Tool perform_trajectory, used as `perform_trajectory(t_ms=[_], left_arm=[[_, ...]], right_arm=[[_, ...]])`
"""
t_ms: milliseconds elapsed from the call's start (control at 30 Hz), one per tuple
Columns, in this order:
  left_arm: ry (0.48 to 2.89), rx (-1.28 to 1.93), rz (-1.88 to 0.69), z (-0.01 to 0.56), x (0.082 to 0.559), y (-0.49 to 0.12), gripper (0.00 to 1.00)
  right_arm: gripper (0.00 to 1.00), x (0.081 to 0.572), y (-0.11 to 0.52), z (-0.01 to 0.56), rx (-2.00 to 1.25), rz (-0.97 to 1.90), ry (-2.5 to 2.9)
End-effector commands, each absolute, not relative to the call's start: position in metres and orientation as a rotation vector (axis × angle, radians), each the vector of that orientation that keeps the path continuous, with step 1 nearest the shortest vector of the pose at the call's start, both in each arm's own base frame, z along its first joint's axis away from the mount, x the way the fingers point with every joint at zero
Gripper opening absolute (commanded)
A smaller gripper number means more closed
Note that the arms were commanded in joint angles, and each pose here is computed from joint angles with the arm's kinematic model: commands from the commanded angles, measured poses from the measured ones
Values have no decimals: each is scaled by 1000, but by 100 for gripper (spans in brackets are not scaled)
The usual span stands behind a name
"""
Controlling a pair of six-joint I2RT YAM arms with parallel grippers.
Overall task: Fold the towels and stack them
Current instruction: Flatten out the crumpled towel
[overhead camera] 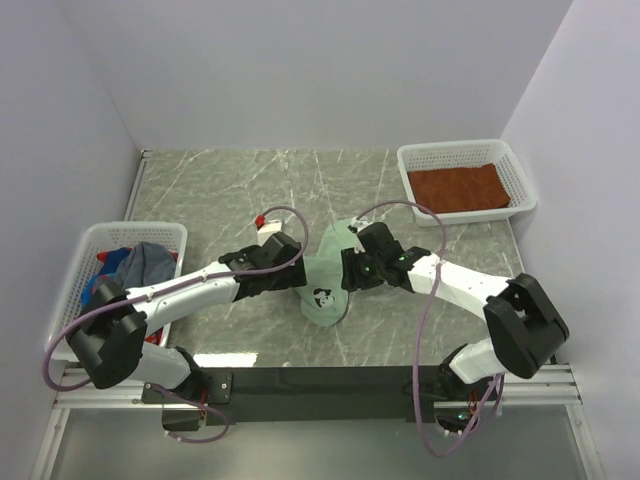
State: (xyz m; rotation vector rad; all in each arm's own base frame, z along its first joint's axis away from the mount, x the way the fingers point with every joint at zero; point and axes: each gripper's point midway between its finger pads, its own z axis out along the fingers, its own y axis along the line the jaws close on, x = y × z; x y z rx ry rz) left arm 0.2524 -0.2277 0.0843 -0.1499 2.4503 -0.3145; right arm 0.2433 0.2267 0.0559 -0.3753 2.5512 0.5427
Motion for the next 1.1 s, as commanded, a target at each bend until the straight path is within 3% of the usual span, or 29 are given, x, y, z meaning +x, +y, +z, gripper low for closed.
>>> perform_trajectory(t_ms=[0,567,700,733,833,1067], left_arm=[[2434,-217,-386,85,256,-224,86],[2451,-227,-388,71,248,-206,87],[2442,-233,-387,72,247,-203,87],[2440,-240,-386,72,247,-202,87],[2440,-246,-384,73,247,-201,87],[2397,-282,-388,88,250,-195,87]], right_arm=[[54,270,250,73,-352,572,2448],[53,288,268,52,-391,540,2467],[35,285,272,57,-434,548,2457],[23,282,272,58,-444,545,2454],[9,280,271,69,-452,544,2434],[1,264,267,114,-509,581,2357]])
